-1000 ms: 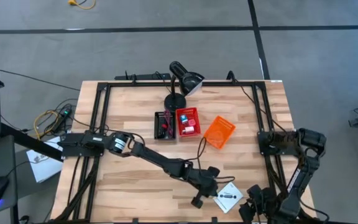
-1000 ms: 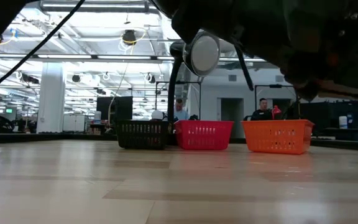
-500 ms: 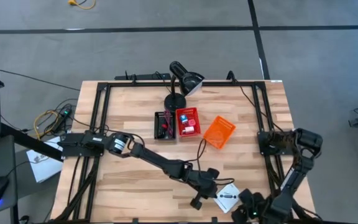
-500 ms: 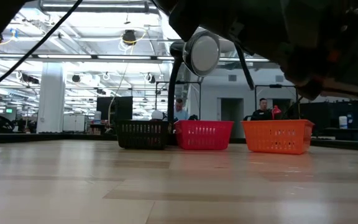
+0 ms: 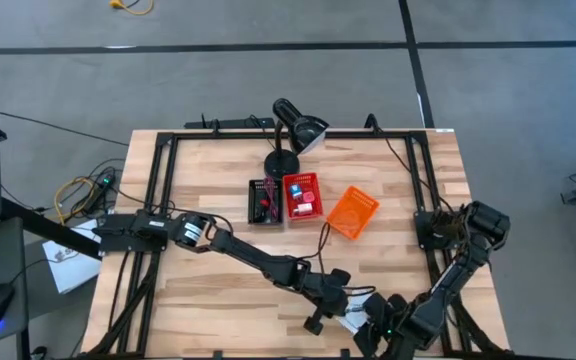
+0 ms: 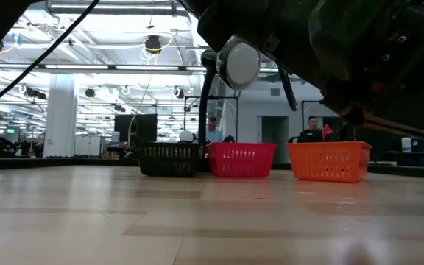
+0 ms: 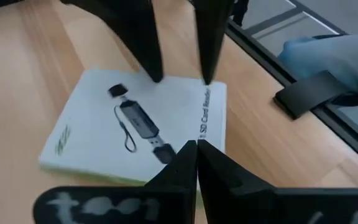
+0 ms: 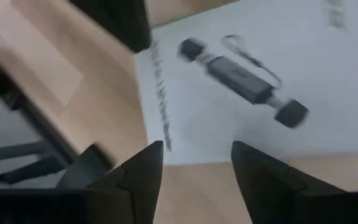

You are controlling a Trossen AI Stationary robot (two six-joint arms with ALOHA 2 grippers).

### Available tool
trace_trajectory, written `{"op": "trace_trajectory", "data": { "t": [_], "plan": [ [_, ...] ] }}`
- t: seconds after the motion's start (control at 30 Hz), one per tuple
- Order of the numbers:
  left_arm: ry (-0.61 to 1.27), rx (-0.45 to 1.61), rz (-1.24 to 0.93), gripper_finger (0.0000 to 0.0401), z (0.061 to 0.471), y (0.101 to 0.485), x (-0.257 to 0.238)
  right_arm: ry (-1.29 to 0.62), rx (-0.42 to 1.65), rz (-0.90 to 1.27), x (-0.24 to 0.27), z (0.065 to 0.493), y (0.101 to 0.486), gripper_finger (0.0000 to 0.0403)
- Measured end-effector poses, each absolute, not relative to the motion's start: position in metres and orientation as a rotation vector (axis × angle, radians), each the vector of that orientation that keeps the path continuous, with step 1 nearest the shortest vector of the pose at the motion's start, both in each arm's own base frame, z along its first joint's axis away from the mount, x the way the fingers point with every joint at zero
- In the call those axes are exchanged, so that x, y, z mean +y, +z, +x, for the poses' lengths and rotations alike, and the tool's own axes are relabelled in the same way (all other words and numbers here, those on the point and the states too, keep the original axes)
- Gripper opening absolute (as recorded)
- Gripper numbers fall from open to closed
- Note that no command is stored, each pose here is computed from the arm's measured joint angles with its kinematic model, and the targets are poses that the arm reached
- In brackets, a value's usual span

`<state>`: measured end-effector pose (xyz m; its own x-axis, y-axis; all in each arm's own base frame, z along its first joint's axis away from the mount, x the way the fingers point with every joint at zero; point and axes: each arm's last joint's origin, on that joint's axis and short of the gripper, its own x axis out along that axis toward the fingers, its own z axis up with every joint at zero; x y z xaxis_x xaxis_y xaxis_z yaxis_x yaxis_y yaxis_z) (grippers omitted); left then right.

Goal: Pick and place items into bin
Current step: Put the white card reader box into the orange bin

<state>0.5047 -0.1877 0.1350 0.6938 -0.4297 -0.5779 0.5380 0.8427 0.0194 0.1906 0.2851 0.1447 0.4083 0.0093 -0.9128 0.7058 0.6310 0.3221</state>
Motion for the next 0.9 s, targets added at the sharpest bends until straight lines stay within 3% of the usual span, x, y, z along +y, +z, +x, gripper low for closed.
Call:
{"op": "trace_trajectory", "data": {
  "t": [0.37,0.7,0.9],
  "plan": [
    [-0.546,0.636,0.176,0.0,0.503,0.134,-0.185,-0.677,1.017,0.665,0.252,0.209,0.142,0.018],
    [-0.361,0.741,0.272,0.0,0.5,0.128,-0.173,-0.664,1.043,0.668,0.254,0.208,0.141,0.0177],
    [-0.352,0.785,0.29,0.0,0.499,0.127,-0.166,-0.651,1.015,0.755,0.26,0.208,0.142,0.0175]
  ]
}}
